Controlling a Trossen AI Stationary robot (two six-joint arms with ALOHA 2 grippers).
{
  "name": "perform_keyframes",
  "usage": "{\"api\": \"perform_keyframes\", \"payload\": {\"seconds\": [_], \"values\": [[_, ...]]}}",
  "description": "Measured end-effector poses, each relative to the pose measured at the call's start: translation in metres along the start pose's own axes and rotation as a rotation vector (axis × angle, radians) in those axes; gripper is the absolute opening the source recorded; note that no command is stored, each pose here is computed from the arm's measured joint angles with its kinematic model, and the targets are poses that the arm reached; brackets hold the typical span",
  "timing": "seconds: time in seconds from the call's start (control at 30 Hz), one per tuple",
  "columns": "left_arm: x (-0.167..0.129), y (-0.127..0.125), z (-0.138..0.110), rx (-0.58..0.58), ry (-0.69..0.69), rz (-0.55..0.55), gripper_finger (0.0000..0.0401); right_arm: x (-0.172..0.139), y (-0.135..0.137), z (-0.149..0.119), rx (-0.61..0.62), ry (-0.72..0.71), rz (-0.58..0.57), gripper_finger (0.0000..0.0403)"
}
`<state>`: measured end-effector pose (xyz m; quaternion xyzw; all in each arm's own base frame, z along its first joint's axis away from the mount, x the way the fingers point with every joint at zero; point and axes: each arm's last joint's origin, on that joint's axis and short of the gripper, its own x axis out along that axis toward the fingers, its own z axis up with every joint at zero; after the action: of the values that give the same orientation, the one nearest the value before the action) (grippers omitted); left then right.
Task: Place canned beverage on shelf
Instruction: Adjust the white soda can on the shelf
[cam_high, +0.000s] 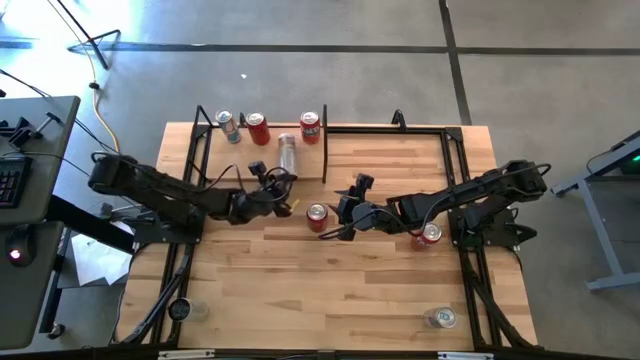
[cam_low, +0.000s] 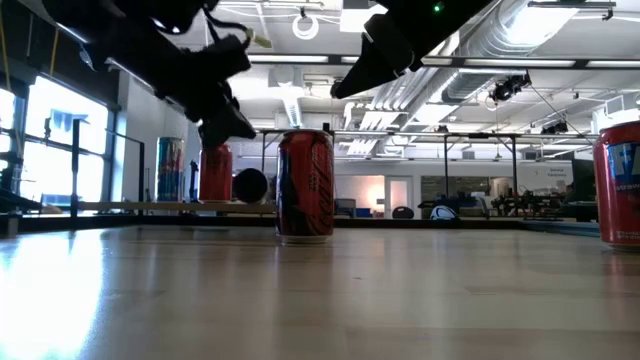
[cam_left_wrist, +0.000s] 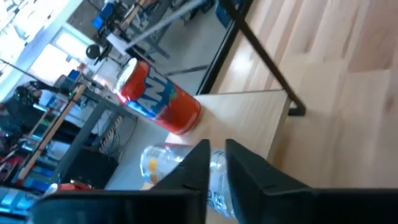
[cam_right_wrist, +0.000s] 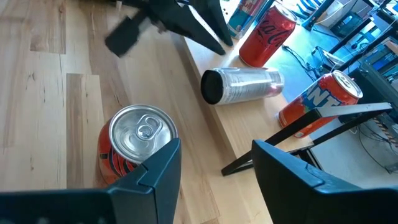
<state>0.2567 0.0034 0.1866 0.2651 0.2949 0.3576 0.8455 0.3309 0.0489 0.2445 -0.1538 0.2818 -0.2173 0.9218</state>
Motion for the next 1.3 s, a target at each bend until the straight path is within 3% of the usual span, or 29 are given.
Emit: {"api": "perform_keyframes", "payload": {"seconds": [0.13,0.2,0.33,0.43,0.57,0.63,0.73,0.93,1.1,1.3], "values": [[-0.013,0.008,0.001,-0.058,-0.003,-0.021,0.0103,0.000,0.000,0.000,0.001,-0.001,0.000,0.0181],[-0.016,0.012,-0.003,-0.096,0.025,-0.028,0.0110,0.000,0.000,0.001,0.008,-0.010,-0.001,0.0180],[-0.023,0.025,-0.015,-0.222,0.062,-0.018,0.0065,0.004,-0.006,0.009,0.070,-0.074,0.006,0.0155],[-0.027,0.030,-0.033,-0.308,0.054,-0.026,0.0013,0.009,-0.014,0.019,0.086,-0.171,0.075,0.0107],[-0.027,0.034,-0.054,-0.422,0.013,-0.051,0.0009,0.019,-0.032,0.027,0.077,-0.274,0.136,0.0024],[-0.024,0.034,-0.062,-0.447,0.010,-0.062,0.0003,0.026,-0.045,0.030,0.077,-0.276,0.129,0.0008],[-0.016,0.035,-0.069,-0.455,0.024,-0.072,0.0002,0.040,-0.059,0.039,0.099,-0.239,0.146,0.0018],[0.000,0.039,-0.075,-0.420,0.063,-0.049,0.0000,0.078,-0.062,0.064,-0.009,-0.076,0.169,0.0002],[0.017,0.039,-0.081,-0.423,0.092,-0.058,0.0000,0.121,-0.076,0.054,-0.015,0.169,0.154,0.0000],[0.033,0.036,-0.087,-0.424,0.106,-0.063,0.0000,0.155,-0.085,0.049,0.012,0.257,0.144,0.0000]]}}
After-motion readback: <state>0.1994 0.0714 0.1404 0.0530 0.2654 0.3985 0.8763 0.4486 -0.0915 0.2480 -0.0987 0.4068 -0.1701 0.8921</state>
